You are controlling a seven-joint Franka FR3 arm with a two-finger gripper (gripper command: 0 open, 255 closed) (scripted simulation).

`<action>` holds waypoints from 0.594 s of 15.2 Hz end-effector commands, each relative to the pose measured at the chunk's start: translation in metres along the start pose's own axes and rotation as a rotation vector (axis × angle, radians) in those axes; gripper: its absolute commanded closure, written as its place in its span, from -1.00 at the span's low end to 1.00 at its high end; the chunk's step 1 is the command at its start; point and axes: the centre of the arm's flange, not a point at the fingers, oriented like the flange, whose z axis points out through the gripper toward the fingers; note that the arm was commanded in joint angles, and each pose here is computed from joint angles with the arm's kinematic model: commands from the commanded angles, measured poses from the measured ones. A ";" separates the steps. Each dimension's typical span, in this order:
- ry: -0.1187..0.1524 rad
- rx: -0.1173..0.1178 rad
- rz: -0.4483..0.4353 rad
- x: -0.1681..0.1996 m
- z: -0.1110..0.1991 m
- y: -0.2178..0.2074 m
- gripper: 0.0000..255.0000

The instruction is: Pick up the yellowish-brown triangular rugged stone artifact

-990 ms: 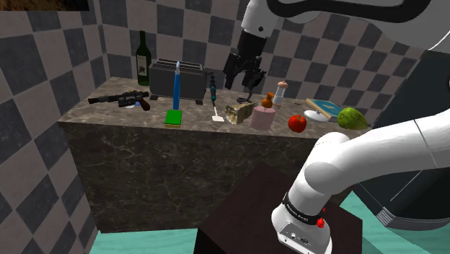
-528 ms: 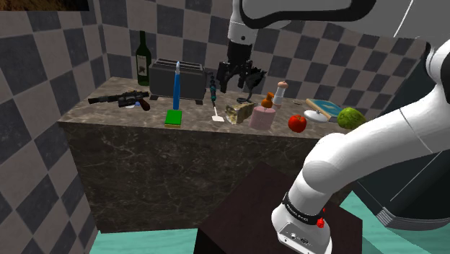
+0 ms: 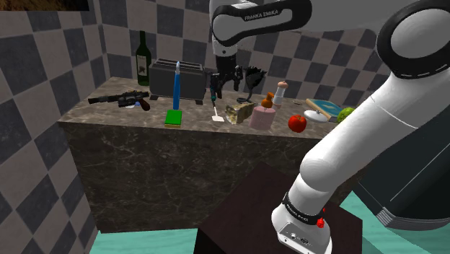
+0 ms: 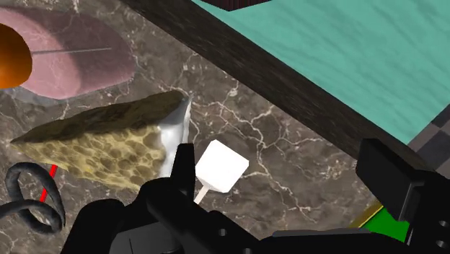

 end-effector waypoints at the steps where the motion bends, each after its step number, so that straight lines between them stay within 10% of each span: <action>1: -0.036 -0.048 0.018 0.022 0.022 0.011 -1.00; 9: -0.170 -0.229 0.093 0.101 0.085 0.050 -1.00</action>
